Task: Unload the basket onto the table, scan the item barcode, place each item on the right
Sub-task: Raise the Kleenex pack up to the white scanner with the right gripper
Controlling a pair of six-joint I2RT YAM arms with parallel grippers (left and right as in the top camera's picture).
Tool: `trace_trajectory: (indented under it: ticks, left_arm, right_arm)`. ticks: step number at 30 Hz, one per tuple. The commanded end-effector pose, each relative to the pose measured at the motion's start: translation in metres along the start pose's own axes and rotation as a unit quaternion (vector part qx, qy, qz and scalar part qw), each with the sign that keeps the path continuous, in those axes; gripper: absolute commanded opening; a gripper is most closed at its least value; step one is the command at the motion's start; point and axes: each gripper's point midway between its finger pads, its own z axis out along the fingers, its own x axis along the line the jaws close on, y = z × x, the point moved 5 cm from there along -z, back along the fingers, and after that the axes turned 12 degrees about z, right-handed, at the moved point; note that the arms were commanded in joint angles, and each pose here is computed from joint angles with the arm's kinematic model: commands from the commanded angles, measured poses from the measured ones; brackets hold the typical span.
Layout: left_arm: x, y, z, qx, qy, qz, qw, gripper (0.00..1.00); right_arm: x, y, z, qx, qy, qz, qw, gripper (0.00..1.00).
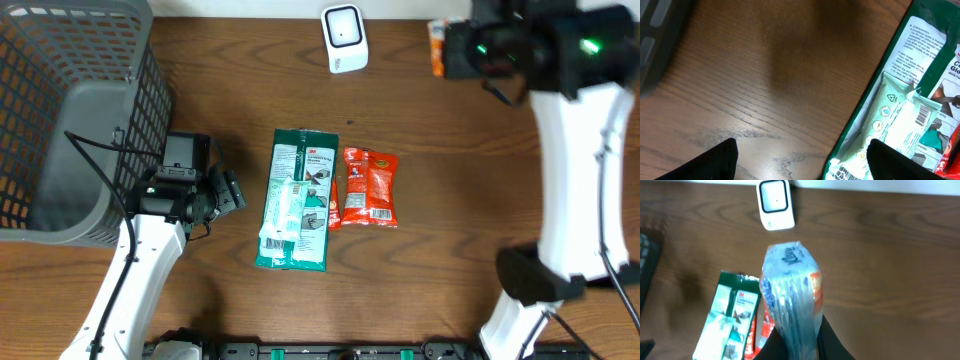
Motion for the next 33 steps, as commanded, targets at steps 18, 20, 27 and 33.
trace_trajectory:
  ticks: [18,20,27,33]
  left_arm:
    - [0.002,0.001,0.0,-0.002,0.005,-0.003,1.0,0.84]
    - [0.002,0.001,0.0,-0.002,0.005,-0.003,1.0,0.84]
    - [0.002,0.001,0.0,-0.001,0.005,-0.003,1.0,0.84]
    - [0.002,0.001,0.0,-0.001,0.005,-0.003,1.0,0.84]
  right_arm:
    - [0.065,0.019,0.275,-0.082,-0.05,-0.064,0.993,0.01]
    - [0.064,0.015,0.291,-0.087,-0.063,-0.066,0.992,0.01]
    - [0.066,0.013,0.309,-0.098,-0.061,-0.064,0.991,0.01]
    - [0.068,0.016,0.31,-0.107,-0.052,-0.062,0.991,0.01]
